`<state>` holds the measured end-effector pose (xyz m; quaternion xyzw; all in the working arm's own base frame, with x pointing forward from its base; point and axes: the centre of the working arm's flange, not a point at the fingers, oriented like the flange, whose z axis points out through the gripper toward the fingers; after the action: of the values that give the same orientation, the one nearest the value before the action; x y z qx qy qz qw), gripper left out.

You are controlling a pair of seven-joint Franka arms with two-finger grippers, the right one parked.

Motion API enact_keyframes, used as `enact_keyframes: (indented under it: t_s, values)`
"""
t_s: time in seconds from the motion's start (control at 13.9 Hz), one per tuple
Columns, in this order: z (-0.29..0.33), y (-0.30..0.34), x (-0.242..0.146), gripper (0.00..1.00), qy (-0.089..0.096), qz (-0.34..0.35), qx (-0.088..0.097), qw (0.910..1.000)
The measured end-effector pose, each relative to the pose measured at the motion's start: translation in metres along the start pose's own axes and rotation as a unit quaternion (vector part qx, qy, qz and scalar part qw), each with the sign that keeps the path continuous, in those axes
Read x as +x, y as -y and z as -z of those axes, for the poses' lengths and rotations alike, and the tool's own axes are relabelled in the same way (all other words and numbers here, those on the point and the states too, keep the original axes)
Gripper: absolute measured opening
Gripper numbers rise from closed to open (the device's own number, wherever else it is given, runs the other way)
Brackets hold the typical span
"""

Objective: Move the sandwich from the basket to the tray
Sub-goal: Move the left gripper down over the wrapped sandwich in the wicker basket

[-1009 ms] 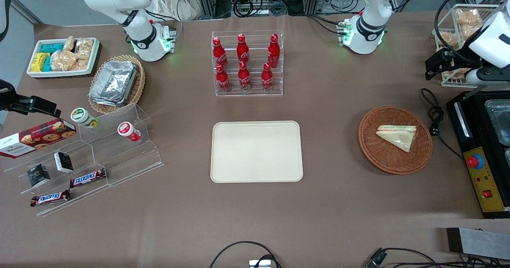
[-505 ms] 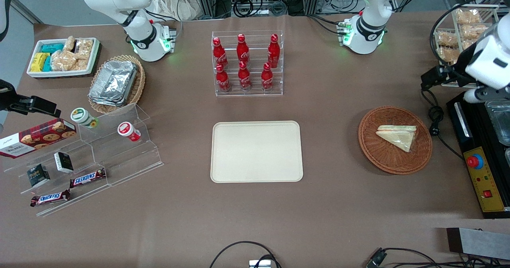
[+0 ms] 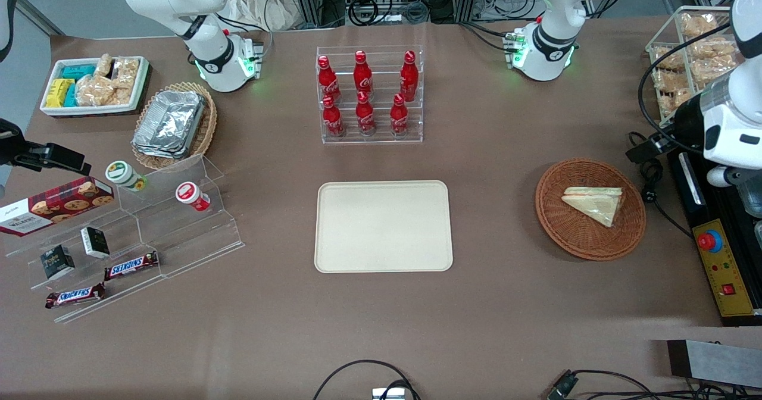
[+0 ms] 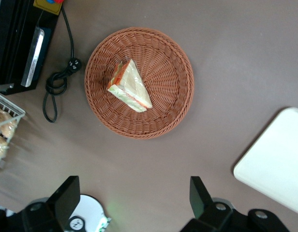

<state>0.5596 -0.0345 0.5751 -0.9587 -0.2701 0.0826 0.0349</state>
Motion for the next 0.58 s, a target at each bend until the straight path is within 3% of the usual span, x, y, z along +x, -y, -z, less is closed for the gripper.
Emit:
enact_keyframes:
  t_s: [0.58]
  values:
    - [-0.100,0.033,0.016,1.00,-0.024,0.090,-0.021,0.9955]
